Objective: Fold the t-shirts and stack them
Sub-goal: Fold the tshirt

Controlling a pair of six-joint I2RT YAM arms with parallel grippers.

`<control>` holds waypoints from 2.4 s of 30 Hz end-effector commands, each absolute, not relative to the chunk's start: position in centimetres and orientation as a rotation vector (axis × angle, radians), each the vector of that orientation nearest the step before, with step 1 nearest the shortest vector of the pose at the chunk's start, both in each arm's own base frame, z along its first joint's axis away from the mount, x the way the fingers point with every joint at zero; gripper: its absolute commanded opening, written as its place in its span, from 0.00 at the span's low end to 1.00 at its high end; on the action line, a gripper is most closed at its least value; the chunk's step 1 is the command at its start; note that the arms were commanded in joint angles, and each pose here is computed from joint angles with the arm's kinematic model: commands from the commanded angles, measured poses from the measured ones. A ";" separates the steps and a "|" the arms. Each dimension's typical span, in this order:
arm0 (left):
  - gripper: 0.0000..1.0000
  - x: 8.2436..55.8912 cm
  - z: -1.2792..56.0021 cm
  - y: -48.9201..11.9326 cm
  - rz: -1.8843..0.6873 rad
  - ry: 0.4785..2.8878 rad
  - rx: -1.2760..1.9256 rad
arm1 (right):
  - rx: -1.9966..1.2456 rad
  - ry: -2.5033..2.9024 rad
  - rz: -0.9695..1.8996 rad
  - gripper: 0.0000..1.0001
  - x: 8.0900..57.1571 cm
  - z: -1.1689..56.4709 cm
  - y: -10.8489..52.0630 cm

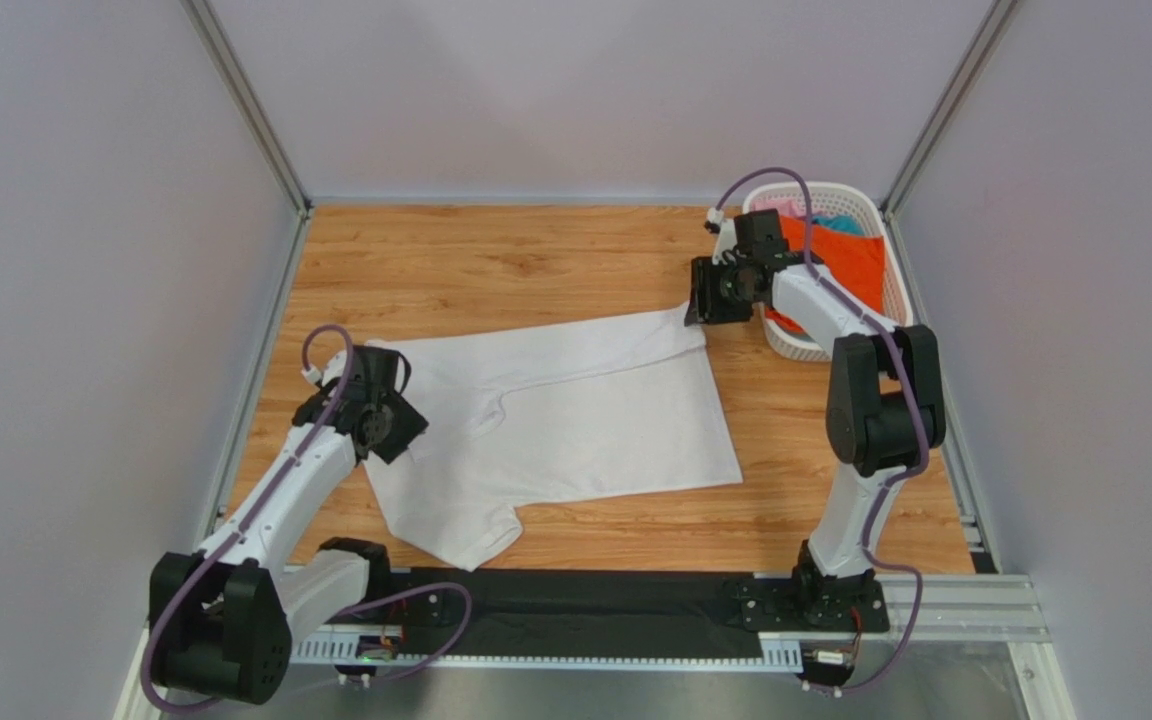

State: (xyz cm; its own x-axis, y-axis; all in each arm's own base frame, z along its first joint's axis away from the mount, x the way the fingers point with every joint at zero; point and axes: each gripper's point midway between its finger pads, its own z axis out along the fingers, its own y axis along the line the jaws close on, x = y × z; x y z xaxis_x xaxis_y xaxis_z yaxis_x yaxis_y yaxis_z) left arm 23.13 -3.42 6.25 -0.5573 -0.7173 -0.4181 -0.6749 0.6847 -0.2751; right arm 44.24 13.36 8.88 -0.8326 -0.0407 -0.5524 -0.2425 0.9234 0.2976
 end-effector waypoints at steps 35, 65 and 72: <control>1.00 40.4 6.0 0.0 -0.154 2.400 -0.893 | -0.250 2.617 0.445 1.00 46.0 5.9 19.4; 1.00 53.8 2.8 -1.1 -0.389 2.544 -0.829 | -0.063 2.658 0.451 1.00 54.2 3.0 15.8; 1.00 53.3 13.2 -1.1 -0.385 2.413 -0.736 | -0.146 2.498 0.436 1.00 54.1 12.8 15.8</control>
State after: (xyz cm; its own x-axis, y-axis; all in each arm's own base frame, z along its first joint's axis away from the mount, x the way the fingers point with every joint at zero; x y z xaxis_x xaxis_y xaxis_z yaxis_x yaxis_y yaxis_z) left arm 54.53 -0.98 5.87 -0.7006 -0.6124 -0.3662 -0.4739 0.7831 -0.4028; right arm 54.33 15.61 4.81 -0.8856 0.0183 -0.4641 -0.1321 0.9481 0.2894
